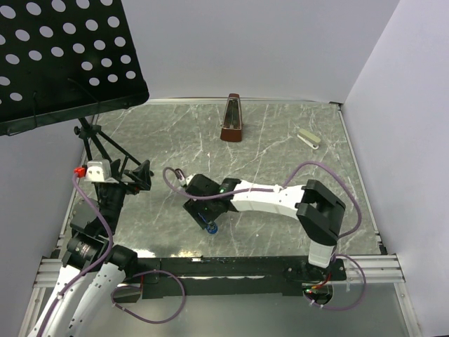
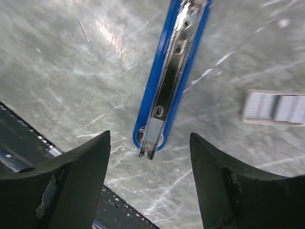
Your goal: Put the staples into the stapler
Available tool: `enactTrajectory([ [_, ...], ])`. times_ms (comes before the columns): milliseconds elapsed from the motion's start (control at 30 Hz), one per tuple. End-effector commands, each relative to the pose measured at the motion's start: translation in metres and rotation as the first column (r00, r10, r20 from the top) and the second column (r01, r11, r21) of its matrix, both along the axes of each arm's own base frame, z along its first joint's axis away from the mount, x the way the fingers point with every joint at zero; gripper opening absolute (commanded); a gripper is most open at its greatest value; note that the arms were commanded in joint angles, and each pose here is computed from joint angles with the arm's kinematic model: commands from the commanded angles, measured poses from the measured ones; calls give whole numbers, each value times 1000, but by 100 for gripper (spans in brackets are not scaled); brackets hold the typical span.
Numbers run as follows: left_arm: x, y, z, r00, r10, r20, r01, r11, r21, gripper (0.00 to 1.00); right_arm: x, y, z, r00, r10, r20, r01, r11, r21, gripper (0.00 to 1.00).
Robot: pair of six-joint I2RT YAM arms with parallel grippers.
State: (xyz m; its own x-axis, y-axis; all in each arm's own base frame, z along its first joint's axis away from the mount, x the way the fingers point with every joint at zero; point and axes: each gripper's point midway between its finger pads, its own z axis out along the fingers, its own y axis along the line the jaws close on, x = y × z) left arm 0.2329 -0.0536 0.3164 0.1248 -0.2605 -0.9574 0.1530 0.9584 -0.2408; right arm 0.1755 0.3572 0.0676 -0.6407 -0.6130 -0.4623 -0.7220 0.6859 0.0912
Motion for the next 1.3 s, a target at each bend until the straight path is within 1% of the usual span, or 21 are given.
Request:
enactTrajectory([
  [0, 2, -2, 6, 1000, -6, 21, 7, 1000, -13, 99, -2, -2, -21, 1000, 10, -5, -10, 999, -44, 73],
  [67, 3, -3, 5, 1000, -8, 17, 8, 1000, -12, 99, -2, -10, -29, 1000, 12, 3, -12, 997, -80, 69],
  [233, 6, -5, 2, 1000, -13, 5, 13, 1000, -9, 99, 10, -39, -39, 999, -31, 43, 37, 989, -145, 64],
  [367, 11, -8, -4, 1000, -15, -23, 14, 1000, -9, 99, 21, -55, -41, 997, -47, 61, 54, 990, -128, 61],
  [567, 18, -14, -11, 998, -31, -62, 30, 999, -16, 99, 30, -72, -35, 995, -19, 96, 29, 994, -109, 61],
  [600, 18, -14, -12, 997, -30, -64, 29, 999, -17, 99, 30, -73, -32, 996, -10, 90, 18, 996, -82, 61],
  [667, 19, -13, -13, 997, -26, -69, 25, 999, -21, 99, 28, -67, -21, 994, 34, 105, -31, 999, -34, 63],
  [700, 20, -13, -13, 997, -22, -71, 20, 1000, -23, 100, 28, -55, -7, 991, 60, 122, -65, 997, 38, 63],
  [767, 22, -11, -15, 997, -10, -81, 7, 1000, -30, 99, 29, -42, 8, 982, 114, 153, -129, 987, 92, 67],
  [833, 23, -10, -17, 996, 1, -89, -5, 999, -36, 99, 39, -23, 23, 974, 124, 188, -153, 977, 148, 70],
  [867, 24, -9, -17, 996, 5, -91, -9, 999, -41, 99, 44, -17, 26, 963, 157, 221, -191, 971, 142, 70],
  [967, 26, -6, -20, 994, 28, -106, -32, 999, -40, 99, 64, 8, 28, 949, 176, 261, -219, 965, 145, 72],
  [1033, 28, -2, -23, 992, 49, -117, -54, 998, -37, 99, 77, 26, 25, 947, 181, 266, -224, 964, 142, 72],
  [1067, 28, -2, -23, 991, 53, -119, -57, 998, -36, 99, 80, 31, 12, 948, 190, 254, -227, 966, 126, 72],
  [1100, 28, 0, -23, 991, 63, -120, -68, 997, -36, 99, 86, 41, 18, 944, 189, 271, -233, 962, 139, 72],
  [1167, 29, 1, -26, 989, 68, -128, -73, 997, -35, 99, 91, 47, 7, 946, 194, 261, -233, 964, 127, 72],
  [1233, 30, 1, -26, 989, 74, -131, -79, 996, -34, 99, 97, 56, 8, 943, 196, 270, -238, 962, 133, 70],
  [1267, 30, 1, -27, 988, 75, -133, -79, 996, -28, 99, 99, 57, -1, 945, 198, 262, -235, 965, 117, 69],
])
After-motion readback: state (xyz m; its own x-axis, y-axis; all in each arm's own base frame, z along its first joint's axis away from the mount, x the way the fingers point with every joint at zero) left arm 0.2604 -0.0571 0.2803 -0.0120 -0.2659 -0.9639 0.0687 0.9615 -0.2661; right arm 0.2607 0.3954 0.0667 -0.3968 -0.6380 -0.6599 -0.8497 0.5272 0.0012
